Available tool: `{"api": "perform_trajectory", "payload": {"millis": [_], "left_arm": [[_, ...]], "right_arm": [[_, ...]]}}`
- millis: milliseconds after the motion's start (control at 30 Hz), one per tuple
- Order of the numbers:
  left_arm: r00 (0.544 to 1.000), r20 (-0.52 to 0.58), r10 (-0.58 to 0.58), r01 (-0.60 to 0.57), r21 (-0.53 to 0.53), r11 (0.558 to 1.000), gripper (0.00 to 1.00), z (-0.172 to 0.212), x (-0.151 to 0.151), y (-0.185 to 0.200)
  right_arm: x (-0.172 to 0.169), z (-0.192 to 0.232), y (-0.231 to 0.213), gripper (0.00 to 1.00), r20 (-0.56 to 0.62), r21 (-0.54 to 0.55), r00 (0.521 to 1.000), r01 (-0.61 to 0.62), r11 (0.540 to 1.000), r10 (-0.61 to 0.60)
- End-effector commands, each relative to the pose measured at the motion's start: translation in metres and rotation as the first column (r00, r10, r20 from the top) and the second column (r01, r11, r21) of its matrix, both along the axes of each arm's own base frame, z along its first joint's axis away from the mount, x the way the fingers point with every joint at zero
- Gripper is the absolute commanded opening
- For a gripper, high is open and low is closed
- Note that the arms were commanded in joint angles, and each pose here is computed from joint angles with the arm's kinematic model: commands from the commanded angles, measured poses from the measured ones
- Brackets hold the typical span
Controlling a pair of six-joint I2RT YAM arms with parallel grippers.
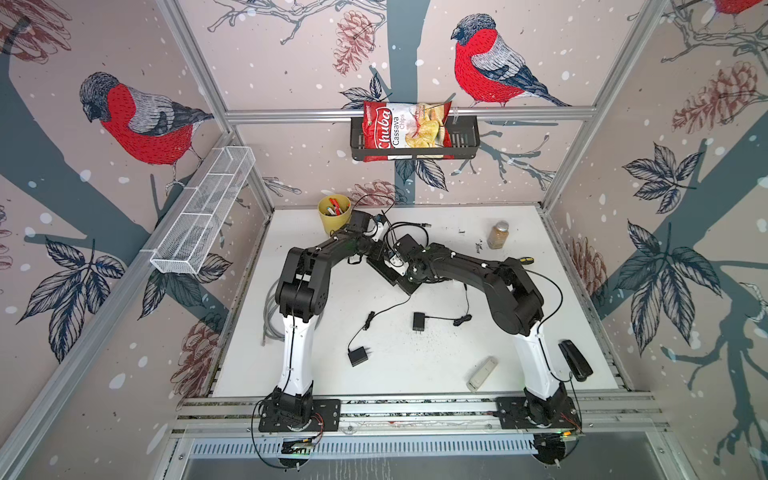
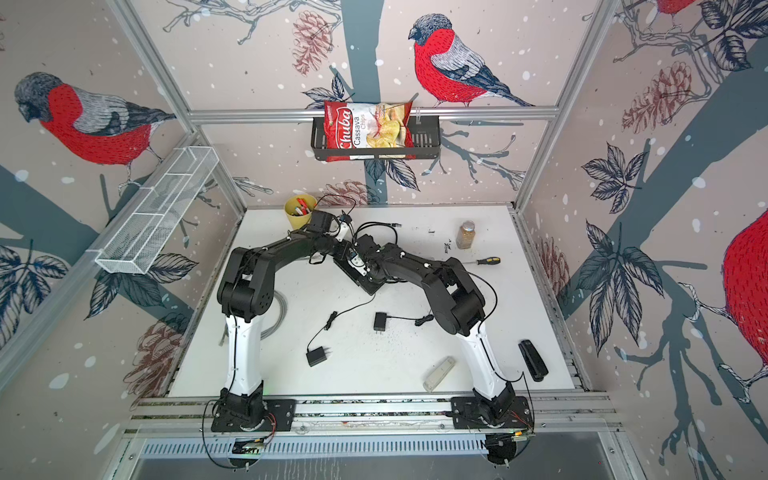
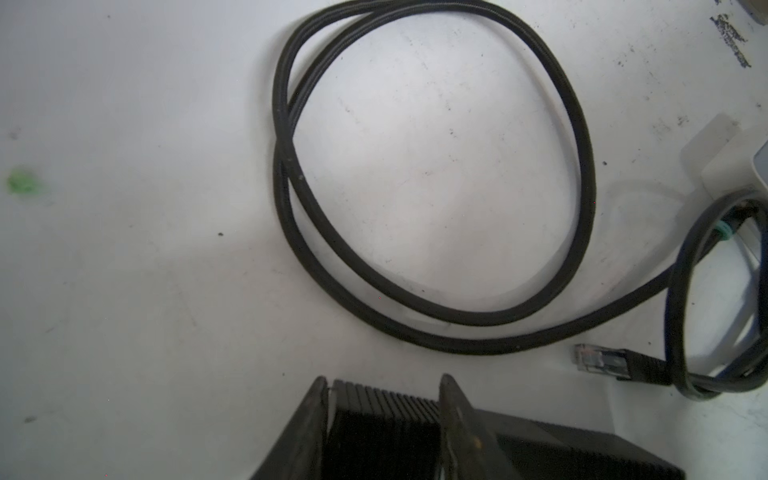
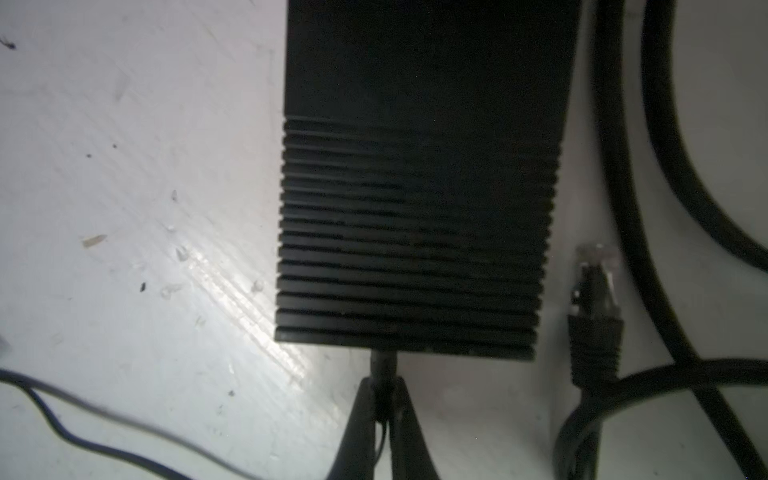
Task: Insert the plug into the switch port
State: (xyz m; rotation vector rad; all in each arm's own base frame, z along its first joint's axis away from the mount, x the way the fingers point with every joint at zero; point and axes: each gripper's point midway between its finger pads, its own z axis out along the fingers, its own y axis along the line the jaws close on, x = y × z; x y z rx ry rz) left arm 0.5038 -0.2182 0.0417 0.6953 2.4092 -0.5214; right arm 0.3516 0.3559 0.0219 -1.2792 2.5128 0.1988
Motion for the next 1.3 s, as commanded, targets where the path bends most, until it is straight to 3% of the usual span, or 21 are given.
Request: {"api": "perform_trajectory", "payload": {"millis": [0,733,1267], "left_arm": [[0.984,-0.158,-0.079,0.079,-0.011,0.997,0.41,-0.019,-0.041,-0.01],[0.975,-0.172,-0.141,0.136,-0.043,0.99,0.39,-0.017,-0.049,-0.018],[0.971,-0.181,-0.158,0.153,-0.04,0.987,0.38,-0.018,-0.055,-0.021]], "right_arm": [[0.025,0.008,0.006,0.03,0.095,0.026,0.994,0.048,0.998,-0.051],[0.037,0.02,0.018,0.03,0.153,0.0,0.988,0.001,1.0,-0.001],[0.053,0.049,0.033,0.03,0.209,0.101,0.977,0.03,0.994,-0.05]]}}
